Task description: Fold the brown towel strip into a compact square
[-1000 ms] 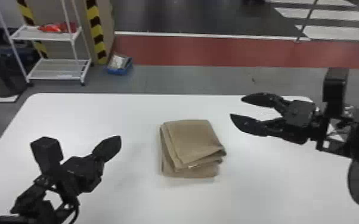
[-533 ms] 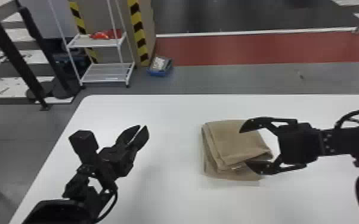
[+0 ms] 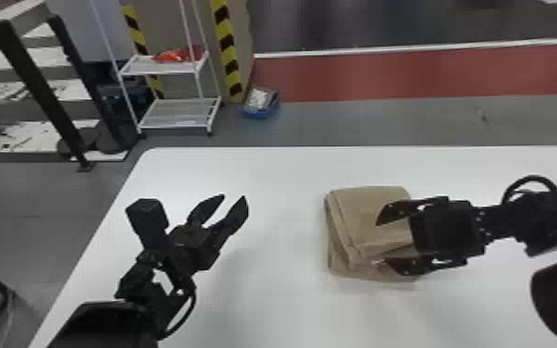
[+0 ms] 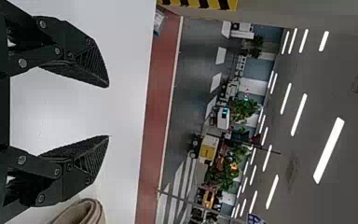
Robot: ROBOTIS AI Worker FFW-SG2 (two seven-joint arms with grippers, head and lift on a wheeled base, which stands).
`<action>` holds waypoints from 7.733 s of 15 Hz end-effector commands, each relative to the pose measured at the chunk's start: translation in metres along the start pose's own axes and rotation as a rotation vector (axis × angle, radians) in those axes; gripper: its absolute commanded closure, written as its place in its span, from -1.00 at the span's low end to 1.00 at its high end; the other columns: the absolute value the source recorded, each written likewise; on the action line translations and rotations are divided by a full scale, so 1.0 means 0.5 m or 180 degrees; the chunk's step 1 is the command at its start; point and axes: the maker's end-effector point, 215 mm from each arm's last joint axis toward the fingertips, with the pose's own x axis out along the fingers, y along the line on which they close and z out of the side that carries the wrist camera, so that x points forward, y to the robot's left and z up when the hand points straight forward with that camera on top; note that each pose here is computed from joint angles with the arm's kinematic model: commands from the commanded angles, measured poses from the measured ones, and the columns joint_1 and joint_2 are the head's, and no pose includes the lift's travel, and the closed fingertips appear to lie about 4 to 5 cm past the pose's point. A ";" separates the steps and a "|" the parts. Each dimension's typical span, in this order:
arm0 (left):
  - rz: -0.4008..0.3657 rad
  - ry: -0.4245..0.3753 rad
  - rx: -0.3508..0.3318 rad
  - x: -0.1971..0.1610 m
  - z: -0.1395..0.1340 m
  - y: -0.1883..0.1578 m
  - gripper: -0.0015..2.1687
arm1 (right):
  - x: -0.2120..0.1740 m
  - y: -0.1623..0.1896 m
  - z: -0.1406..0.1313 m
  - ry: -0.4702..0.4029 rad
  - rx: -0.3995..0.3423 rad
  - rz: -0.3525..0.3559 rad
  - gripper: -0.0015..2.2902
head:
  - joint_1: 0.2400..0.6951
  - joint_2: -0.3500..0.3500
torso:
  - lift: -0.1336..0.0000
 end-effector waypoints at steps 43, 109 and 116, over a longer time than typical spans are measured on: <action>-0.1019 0.0507 -0.0277 -0.011 -0.102 -0.216 -0.45 | -0.123 -0.192 -0.023 -0.0154 0.1726 -0.1036 0.03 | 1.00 0.09 | -0.73; -0.1480 0.1260 -0.0049 0.032 -0.259 -0.373 0.97 | -0.045 -0.004 -0.092 -0.0954 0.3048 0.0031 0.76 | 1.00 -0.44 | -0.72; -0.1498 0.1283 -0.0053 0.030 -0.260 -0.381 0.97 | 0.016 0.028 -0.104 -0.0715 0.3194 0.0298 0.76 | 1.00 -0.38 | -0.72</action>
